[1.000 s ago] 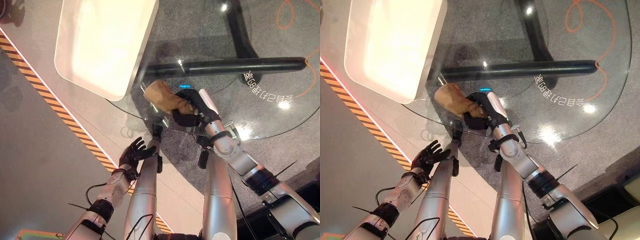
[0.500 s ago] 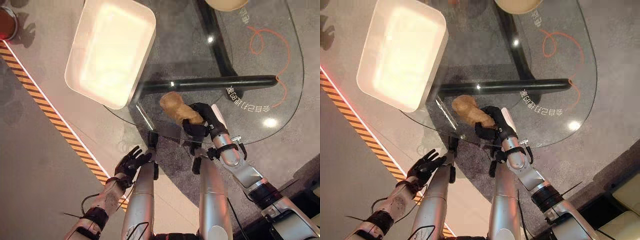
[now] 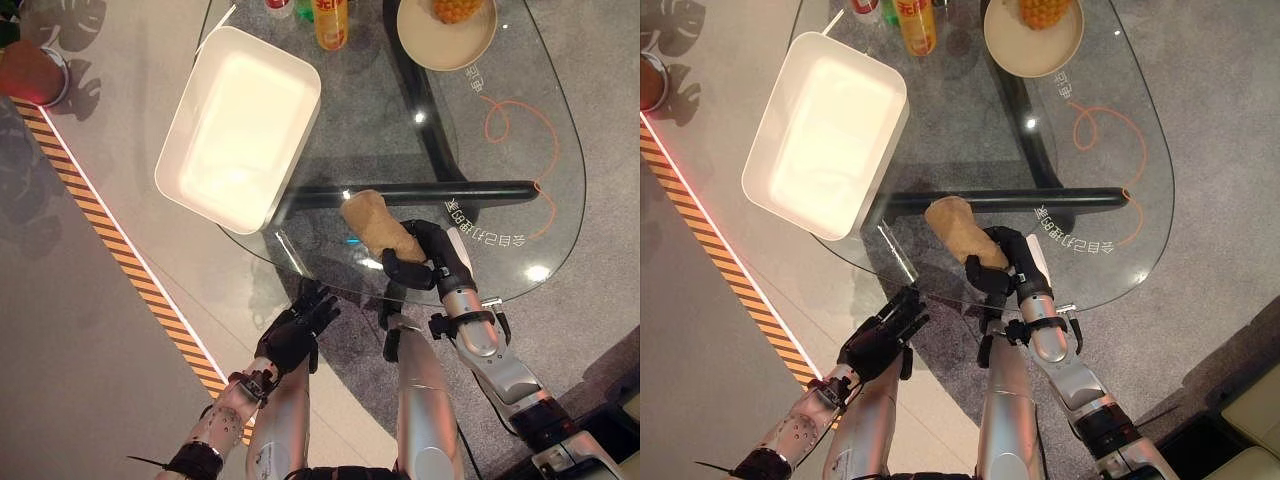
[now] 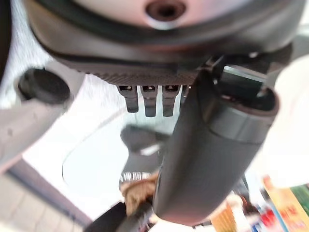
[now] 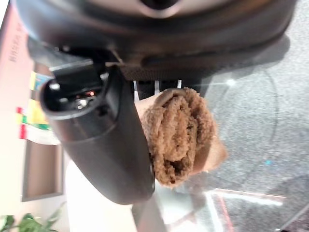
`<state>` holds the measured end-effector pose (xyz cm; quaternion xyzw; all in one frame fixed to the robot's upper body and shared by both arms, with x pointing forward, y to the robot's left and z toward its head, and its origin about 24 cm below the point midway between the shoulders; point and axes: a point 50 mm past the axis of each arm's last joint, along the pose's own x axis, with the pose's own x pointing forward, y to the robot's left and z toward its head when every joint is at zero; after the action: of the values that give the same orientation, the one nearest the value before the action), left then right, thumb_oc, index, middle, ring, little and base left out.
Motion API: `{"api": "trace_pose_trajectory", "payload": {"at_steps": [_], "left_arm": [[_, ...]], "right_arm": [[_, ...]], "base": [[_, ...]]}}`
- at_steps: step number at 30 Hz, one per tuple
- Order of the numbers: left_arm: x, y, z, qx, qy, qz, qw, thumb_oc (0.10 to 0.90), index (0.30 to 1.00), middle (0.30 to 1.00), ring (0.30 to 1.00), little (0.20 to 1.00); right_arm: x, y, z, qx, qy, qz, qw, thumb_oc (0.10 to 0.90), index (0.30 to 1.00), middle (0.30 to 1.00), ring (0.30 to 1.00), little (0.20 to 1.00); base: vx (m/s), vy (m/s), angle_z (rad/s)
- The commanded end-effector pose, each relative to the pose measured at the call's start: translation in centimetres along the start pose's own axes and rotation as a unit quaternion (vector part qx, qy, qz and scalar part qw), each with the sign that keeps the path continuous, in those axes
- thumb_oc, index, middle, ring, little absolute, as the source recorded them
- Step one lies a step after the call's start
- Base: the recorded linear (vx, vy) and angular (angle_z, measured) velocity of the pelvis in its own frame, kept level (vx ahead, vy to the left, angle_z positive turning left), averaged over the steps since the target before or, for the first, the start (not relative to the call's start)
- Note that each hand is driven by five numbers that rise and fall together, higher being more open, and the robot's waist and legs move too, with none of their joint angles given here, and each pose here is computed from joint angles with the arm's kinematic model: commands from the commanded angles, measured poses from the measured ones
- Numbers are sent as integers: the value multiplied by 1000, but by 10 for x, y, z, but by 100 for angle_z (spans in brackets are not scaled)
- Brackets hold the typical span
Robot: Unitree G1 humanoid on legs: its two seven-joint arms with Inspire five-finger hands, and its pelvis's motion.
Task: Wipe the table with a cloth and put it in the basket.
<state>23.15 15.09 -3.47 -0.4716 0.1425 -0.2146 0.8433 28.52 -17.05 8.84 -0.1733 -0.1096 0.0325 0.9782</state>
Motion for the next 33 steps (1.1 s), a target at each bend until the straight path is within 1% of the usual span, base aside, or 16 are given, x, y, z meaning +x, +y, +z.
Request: {"api": "trace_pose_trajectory", "payload": {"at_steps": [1,3,5,6,9,14,21,24,33], "left_arm": [[-16,-15,-4,-31,-27,-76,996,800,900,900,900,900],[-9,-25,1,-39,-37,-107,993,800,900,900,900,900],[-5,-30,4,-37,-34,-122,991,800,900,900,900,900],[-2,-33,5,-30,-29,-128,991,800,900,900,900,900],[6,-39,13,-31,-35,-140,989,800,900,900,900,900],[13,-47,30,-39,-73,-153,985,800,900,900,900,900],[23,-58,43,-19,-97,-155,983,800,900,900,900,900],[27,-64,50,-19,-115,-165,979,800,900,900,900,900],[28,-83,66,-17,-168,-207,964,800,900,900,900,900]], "right_arm": [[-2,-5,80,75,-217,17,973,100,300,300,300,200],[-6,-1,90,113,-234,54,964,100,300,300,300,200],[-7,3,94,136,-237,84,958,100,300,300,300,200],[-7,6,96,145,-239,114,953,100,300,300,300,200],[-8,11,100,152,-242,174,942,100,300,300,300,200],[-10,15,104,132,-244,221,935,100,300,300,300,200],[-13,22,105,118,-244,251,929,100,300,300,300,200],[-12,30,103,100,-231,260,932,100,300,300,300,200],[-10,30,93,75,-208,229,948,100,300,300,300,200]], "base": [[0,0,0],[0,0,0],[0,0,0],[0,0,0],[0,0,0],[0,0,0],[0,0,0],[0,0,0],[0,0,0]]}}
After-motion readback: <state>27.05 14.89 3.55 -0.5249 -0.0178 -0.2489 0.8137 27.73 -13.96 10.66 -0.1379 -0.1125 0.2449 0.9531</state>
